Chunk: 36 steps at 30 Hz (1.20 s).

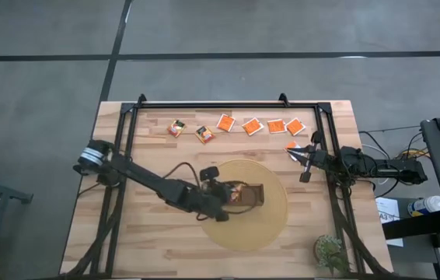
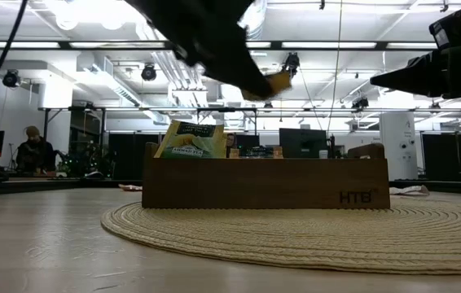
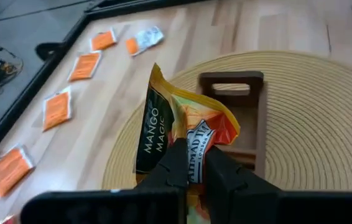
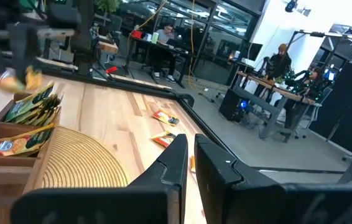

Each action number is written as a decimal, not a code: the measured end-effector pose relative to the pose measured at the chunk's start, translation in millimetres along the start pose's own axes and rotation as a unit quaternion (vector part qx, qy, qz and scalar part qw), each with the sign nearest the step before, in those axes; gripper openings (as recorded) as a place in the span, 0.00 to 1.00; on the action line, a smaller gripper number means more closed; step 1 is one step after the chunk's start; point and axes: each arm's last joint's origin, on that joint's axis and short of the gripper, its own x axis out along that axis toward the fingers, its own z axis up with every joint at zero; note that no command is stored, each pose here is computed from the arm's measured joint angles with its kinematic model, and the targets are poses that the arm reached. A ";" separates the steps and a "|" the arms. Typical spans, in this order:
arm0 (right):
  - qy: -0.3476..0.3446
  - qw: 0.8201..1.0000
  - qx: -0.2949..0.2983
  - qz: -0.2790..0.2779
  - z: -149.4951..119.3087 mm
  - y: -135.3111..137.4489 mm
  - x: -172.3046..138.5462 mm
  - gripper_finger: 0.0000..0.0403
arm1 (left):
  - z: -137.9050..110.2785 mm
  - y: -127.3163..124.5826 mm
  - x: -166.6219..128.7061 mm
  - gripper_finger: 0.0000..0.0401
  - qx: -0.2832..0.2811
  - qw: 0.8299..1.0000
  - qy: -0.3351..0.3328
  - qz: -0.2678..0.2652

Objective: Pick & Place Tea
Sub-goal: Put the yellow tea bag into the middle section of the wooden organizer

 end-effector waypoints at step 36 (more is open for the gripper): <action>0.000 1.000 0.000 0.000 0.0 0.0 0.0 0.07 | 0.5 -21.3 41.1 0.07 -0.016 0.984 0.165 0.064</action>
